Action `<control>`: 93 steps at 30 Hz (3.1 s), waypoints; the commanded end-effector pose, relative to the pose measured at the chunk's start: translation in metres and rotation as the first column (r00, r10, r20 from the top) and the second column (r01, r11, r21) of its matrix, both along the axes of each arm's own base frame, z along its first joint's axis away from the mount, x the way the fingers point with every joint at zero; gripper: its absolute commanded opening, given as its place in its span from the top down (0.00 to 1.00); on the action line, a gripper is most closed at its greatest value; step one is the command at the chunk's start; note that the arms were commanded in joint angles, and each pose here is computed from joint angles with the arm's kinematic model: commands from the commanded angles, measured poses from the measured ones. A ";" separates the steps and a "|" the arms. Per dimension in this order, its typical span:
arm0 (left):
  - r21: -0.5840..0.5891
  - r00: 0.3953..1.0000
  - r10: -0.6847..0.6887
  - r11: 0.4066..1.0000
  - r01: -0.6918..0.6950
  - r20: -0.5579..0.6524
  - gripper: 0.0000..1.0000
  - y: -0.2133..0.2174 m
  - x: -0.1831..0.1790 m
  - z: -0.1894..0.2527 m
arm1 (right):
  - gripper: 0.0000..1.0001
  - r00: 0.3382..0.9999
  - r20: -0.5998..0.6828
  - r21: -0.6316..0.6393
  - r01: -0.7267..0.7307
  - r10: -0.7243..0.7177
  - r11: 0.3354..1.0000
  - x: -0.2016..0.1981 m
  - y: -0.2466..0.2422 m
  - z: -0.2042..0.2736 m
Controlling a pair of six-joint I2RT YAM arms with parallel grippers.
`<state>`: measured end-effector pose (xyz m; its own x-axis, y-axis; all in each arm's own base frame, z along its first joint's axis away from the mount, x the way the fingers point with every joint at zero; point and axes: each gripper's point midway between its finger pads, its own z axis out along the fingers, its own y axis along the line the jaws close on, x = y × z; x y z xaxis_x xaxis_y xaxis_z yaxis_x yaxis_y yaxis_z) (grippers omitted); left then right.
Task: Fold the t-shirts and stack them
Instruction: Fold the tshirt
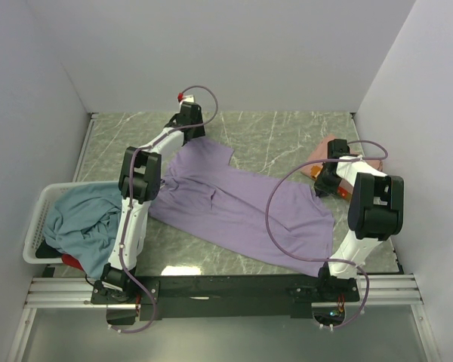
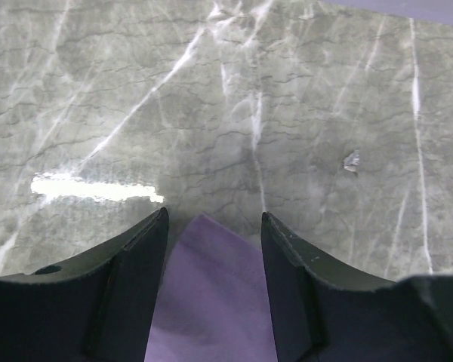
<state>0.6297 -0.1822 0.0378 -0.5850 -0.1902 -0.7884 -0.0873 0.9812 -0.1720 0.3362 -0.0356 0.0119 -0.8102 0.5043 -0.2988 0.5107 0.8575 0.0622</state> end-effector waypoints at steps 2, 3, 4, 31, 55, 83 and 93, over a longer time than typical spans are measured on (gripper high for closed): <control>0.004 0.998 0.027 1.000 -0.027 0.061 0.41 0.007 0.001 0.035 | 0.91 0.993 -0.114 0.031 -0.032 0.036 0.999 -0.022 0.012 -0.022; -0.001 0.996 0.027 1.000 -0.027 0.085 0.41 0.006 0.003 0.044 | 0.91 0.993 -0.113 0.033 -0.029 0.033 0.999 -0.022 0.012 -0.022; 0.001 0.996 0.025 1.000 -0.025 0.088 0.41 0.006 0.003 0.045 | 0.91 0.993 -0.115 0.034 -0.033 0.036 0.999 -0.022 0.012 -0.022; 0.018 0.993 -0.084 0.996 0.086 -0.081 0.76 -0.006 -0.012 -0.015 | 0.91 0.991 -0.129 0.032 -0.036 0.040 0.999 -0.022 0.014 -0.022; -0.142 0.979 -0.205 0.968 0.205 0.013 1.00 -0.044 -0.016 0.055 | 1.00 1.000 -0.031 0.003 -0.001 0.001 1.000 -0.001 0.010 0.029; -0.332 0.951 -0.240 0.896 0.294 0.196 1.00 -0.037 0.006 0.127 | 1.00 0.986 0.094 -0.237 0.155 -0.136 0.959 0.031 -0.056 0.089; -0.406 0.881 -0.337 0.792 0.456 0.332 1.00 -0.063 0.015 0.160 | 1.00 0.979 0.117 -0.250 0.193 -0.169 0.949 0.042 -0.076 0.099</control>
